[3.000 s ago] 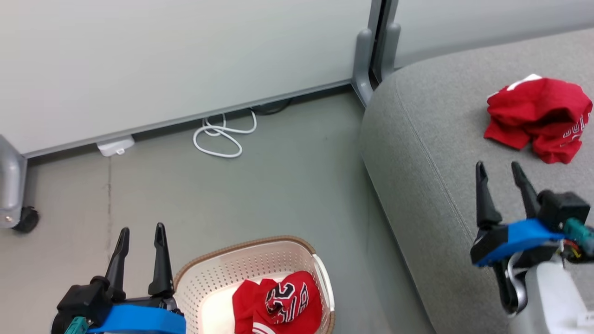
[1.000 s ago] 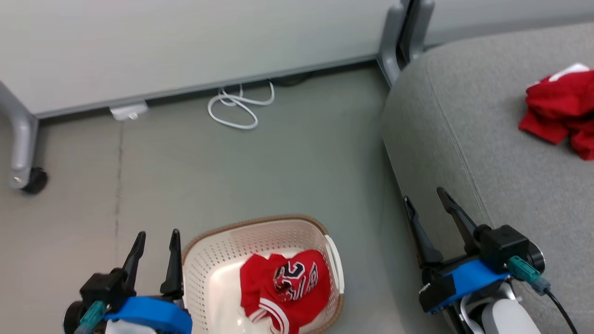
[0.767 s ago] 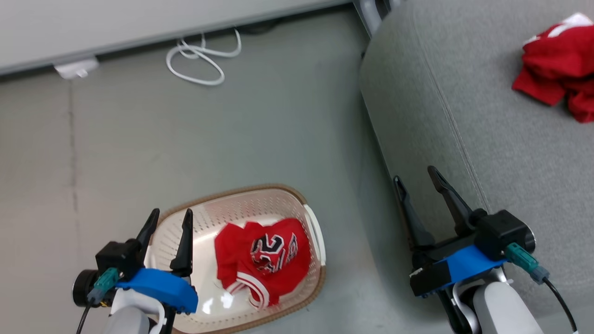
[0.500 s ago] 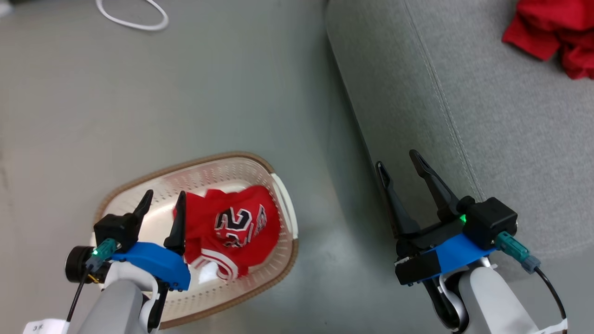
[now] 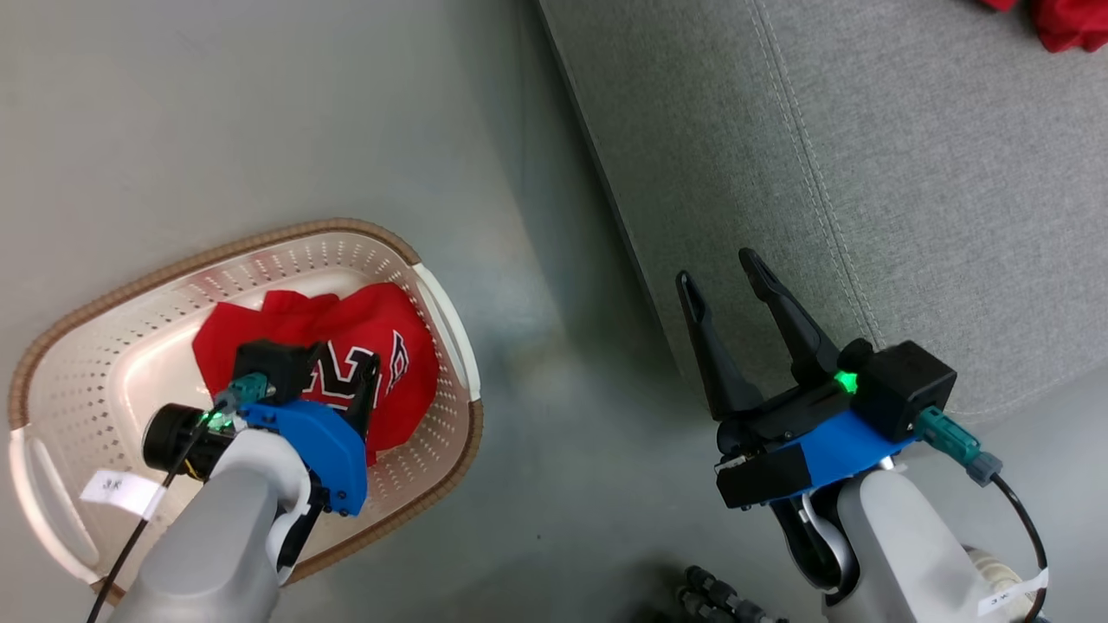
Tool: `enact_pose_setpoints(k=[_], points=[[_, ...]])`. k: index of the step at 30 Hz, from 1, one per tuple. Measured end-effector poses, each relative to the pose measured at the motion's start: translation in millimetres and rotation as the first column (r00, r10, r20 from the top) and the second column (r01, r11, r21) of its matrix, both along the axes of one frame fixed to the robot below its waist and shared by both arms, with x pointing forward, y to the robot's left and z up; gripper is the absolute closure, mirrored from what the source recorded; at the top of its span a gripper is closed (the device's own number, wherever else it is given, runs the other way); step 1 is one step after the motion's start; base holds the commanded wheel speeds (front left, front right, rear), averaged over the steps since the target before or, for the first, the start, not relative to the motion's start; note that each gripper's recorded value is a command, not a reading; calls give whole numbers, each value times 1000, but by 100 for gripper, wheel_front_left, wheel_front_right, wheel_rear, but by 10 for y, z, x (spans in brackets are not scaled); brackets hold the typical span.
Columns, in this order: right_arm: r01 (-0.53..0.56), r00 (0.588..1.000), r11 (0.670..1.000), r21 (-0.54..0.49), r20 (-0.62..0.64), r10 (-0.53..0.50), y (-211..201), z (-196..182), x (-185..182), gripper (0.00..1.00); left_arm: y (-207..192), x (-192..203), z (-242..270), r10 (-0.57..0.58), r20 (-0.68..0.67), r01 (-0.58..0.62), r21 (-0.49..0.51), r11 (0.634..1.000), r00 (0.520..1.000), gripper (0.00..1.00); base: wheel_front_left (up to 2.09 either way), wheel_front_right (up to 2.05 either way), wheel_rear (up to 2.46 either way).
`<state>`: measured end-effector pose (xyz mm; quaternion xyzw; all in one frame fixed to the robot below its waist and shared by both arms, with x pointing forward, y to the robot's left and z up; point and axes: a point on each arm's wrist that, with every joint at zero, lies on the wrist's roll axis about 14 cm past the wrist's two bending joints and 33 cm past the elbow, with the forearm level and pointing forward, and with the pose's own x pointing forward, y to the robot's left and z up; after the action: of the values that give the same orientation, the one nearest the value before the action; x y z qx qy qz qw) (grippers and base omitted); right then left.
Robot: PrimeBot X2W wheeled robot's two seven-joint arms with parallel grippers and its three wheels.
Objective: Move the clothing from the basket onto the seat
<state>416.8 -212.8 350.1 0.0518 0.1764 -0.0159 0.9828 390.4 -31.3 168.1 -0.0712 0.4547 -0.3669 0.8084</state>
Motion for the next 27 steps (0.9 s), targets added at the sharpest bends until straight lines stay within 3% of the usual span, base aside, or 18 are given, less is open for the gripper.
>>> enact_pose_setpoints(k=[7, 18, 20, 27], points=[[5, 1000, 1000, 3, -15, -5, -15, -82, 28, 0, 7, -79, -300, -78, -86, 84, 67, 994, 993, 0, 0, 0, 0], [9, 1000, 1000, 2, -24, -9, -34, -117, 32, 0, 173, -268, -649, -105, -239, 157, 210, 965, 965, 2, 0, 0, 0], [10, 1000, 1000, 3, -24, -10, -35, -116, 33, 0, 174, -306, -661, -111, -250, 168, 219, 961, 962, 100, 0, 0, 0], [6, 1000, 1000, 8, -15, -5, -14, -95, 53, 0, 171, -289, -628, -112, -245, 170, 233, 957, 963, 100, 0, 0, 0]])
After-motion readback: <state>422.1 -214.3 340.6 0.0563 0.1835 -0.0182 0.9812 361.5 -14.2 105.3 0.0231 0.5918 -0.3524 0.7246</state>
